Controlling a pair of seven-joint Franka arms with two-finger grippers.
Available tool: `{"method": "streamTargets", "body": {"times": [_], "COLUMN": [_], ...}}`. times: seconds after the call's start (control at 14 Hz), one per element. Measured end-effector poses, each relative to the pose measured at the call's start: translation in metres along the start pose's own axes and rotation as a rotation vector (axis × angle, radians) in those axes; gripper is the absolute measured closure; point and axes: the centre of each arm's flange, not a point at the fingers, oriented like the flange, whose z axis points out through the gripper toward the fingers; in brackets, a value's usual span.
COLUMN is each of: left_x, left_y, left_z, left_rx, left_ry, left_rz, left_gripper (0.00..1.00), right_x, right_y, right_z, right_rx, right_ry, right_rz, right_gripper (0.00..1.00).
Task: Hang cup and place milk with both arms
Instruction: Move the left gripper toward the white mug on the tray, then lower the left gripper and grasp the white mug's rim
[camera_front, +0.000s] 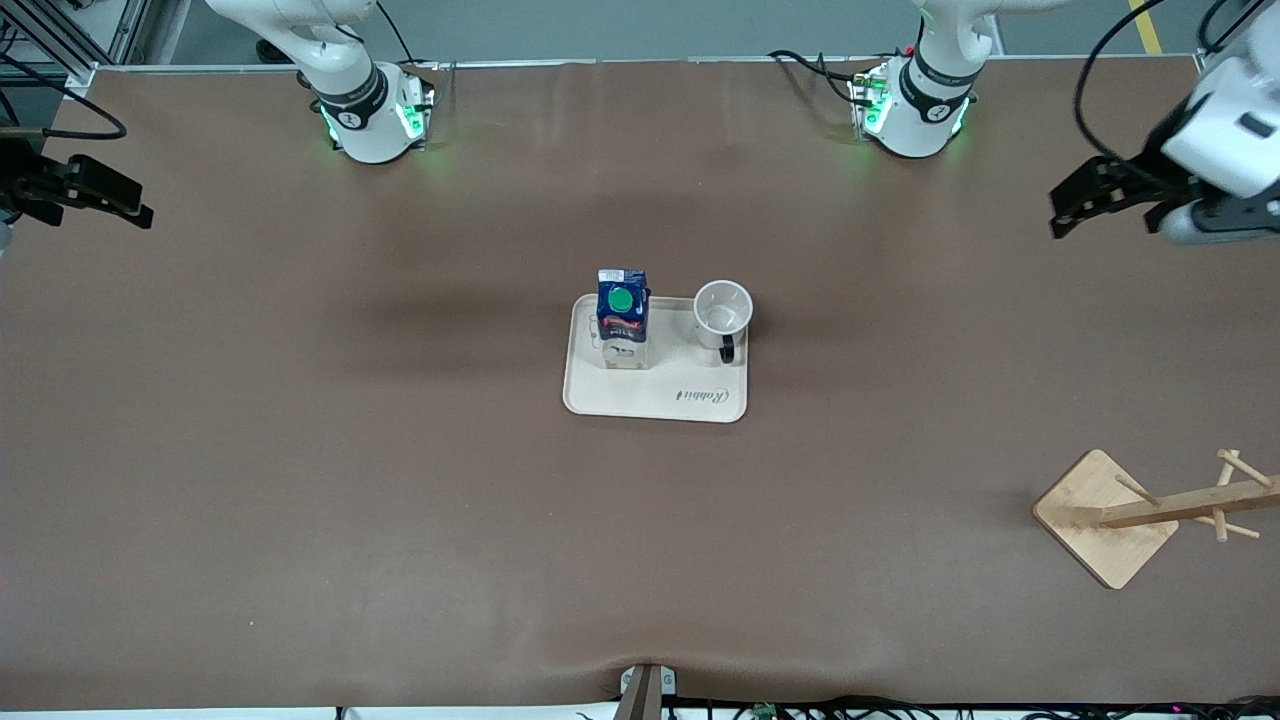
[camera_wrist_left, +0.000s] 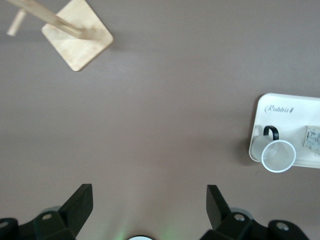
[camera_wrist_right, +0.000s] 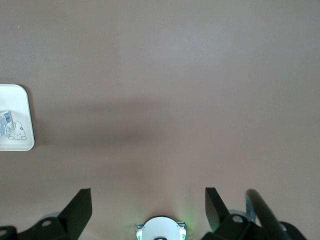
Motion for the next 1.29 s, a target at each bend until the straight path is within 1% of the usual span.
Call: {"method": "streamTargets", "body": {"times": [0.14,0.36,0.57,0.71,1.0,1.14,1.29], "left_x": [0.001,-0.005,-0.016,-0.025,-0.057,-0.065,-0.070], "left_y": [0.040,0.100,0.134,0.155,0.200,0.216,0.231], "left_z": [0.021,0.069,0.127,0.164,0.244,0.274,0.297], "left_rx": [0.002,0.004,0.010,0.005,-0.026,-0.055,-0.080], "left_ry": [-0.006,-0.004,-0.025,-0.020,-0.004,-0.002,-0.015], "left_rz": [0.020,0.060,0.117,0.124,0.121,0.108,0.080], "left_gripper": [0.00,0.00,0.00,0.00,0.00,0.00,0.00], "right_x": [0.000,0.000,0.000,0.000,0.000,0.000,0.000], "right_y": [0.000,0.000,0.000,0.000,0.000,0.000,0.000], "right_z": [0.000,0.000,0.000,0.000,0.001,0.001,0.001], "right_rx": [0.000,0.000,0.000,0.000,0.000,0.000,0.000], "right_ry": [-0.001,-0.002,-0.002,-0.002,-0.003,-0.003,-0.003], "right_rz": [0.001,0.001,0.000,0.000,0.000,0.000,0.000], "right_gripper": [0.00,0.00,0.00,0.00,0.00,0.00,0.00]}}
